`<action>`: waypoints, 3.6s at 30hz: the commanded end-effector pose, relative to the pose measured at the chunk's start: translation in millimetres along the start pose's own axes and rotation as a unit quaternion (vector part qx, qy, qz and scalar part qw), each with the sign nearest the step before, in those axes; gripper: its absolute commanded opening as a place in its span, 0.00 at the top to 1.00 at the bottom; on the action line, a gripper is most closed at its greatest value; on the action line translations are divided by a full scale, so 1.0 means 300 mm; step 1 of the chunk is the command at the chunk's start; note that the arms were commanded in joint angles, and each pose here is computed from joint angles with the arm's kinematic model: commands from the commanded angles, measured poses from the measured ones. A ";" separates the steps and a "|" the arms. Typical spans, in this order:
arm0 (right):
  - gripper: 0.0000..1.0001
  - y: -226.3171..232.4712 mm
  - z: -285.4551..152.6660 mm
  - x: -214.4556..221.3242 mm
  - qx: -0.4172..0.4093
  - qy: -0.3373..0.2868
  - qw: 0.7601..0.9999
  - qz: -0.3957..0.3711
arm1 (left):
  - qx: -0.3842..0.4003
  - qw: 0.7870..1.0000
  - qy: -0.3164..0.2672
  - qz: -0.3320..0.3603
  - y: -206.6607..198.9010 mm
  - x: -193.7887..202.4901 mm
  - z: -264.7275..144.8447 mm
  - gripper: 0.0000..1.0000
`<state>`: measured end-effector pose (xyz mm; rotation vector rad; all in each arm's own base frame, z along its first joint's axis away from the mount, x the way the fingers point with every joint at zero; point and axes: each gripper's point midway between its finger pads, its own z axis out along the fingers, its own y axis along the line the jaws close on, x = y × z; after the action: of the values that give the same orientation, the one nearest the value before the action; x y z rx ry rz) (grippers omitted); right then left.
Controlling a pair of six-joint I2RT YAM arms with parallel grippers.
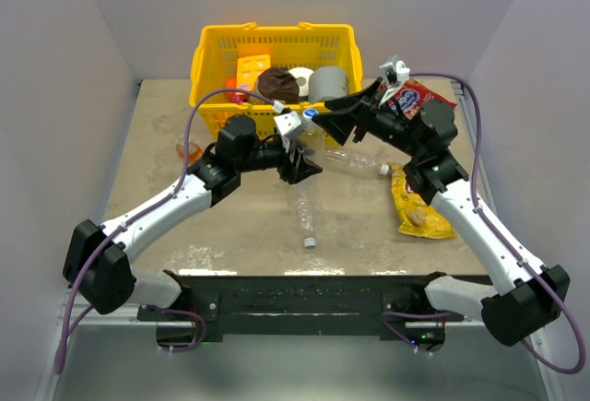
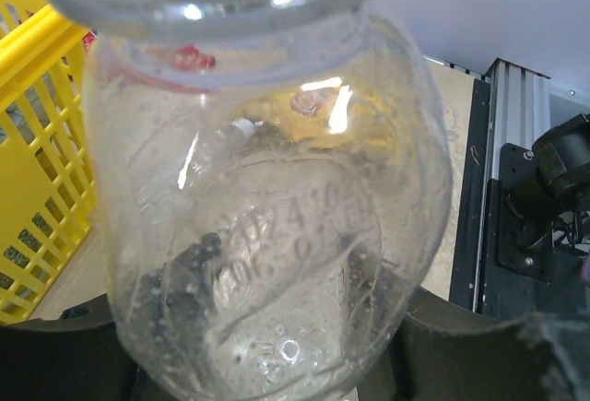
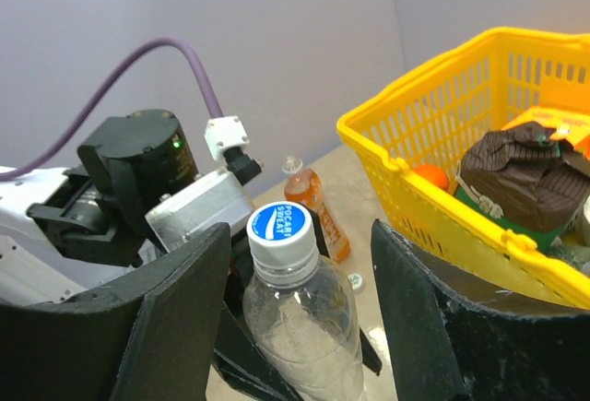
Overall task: Unscrew the bottle caps
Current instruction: Unscrew the bottle cap from the plastic bottle.
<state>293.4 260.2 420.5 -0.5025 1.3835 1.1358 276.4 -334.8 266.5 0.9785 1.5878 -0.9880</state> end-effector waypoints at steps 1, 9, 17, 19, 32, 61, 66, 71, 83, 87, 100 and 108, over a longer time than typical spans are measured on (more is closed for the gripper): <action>0.37 0.023 0.012 -0.059 -0.001 -0.011 1.000 -0.024 | -0.019 0.999 -0.036 0.016 0.006 -0.104 -0.012 0.74; 0.39 0.053 0.026 -0.043 -0.017 -0.003 0.999 -0.037 | -0.021 0.999 -0.031 0.013 0.012 -0.094 -0.007 0.75; 0.46 0.058 0.044 -0.018 -0.030 0.007 0.999 -0.034 | -0.018 0.999 -0.027 0.012 0.012 -0.088 -0.003 0.75; 0.47 0.058 0.044 -0.018 -0.031 0.007 0.999 -0.035 | -0.017 0.999 -0.027 0.012 0.011 -0.088 -0.003 0.75; 0.68 0.059 0.055 -0.002 -0.040 0.012 0.998 -0.037 | -0.012 1.000 -0.019 0.010 0.010 -0.075 0.005 0.75; 0.89 0.243 -0.021 0.118 -0.274 0.095 0.957 -0.023 | 0.259 0.963 -0.056 0.056 -0.247 -0.155 -0.145 0.76; 0.89 0.240 -0.026 0.121 -0.278 0.093 0.956 -0.024 | 0.273 0.959 -0.053 0.051 -0.260 -0.150 -0.147 0.76; 0.89 0.237 -0.024 0.102 -0.273 0.080 0.958 -0.024 | 0.268 0.961 -0.052 0.052 -0.257 -0.145 -0.138 0.76; 0.56 0.213 -0.024 0.063 -0.234 0.061 0.970 -0.022 | 0.168 0.984 -0.036 0.054 -0.146 -0.127 -0.093 0.76; 0.37 0.195 -0.025 0.050 -0.216 0.054 0.975 -0.025 | 0.150 0.986 -0.040 0.056 -0.129 -0.133 -0.091 0.76; 0.26 0.074 -0.015 -0.042 -0.065 -0.017 0.997 -0.048 | 0.046 0.998 -0.040 0.033 -0.010 -0.132 -0.064 0.76; 0.38 0.059 -0.002 -0.033 -0.048 -0.015 0.997 -0.055 | 0.030 0.999 -0.036 0.019 0.013 -0.120 -0.054 0.78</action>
<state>272.2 265.5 435.6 -0.6518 1.2571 1.1770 273.2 -322.3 278.8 1.0432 1.5370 -1.0704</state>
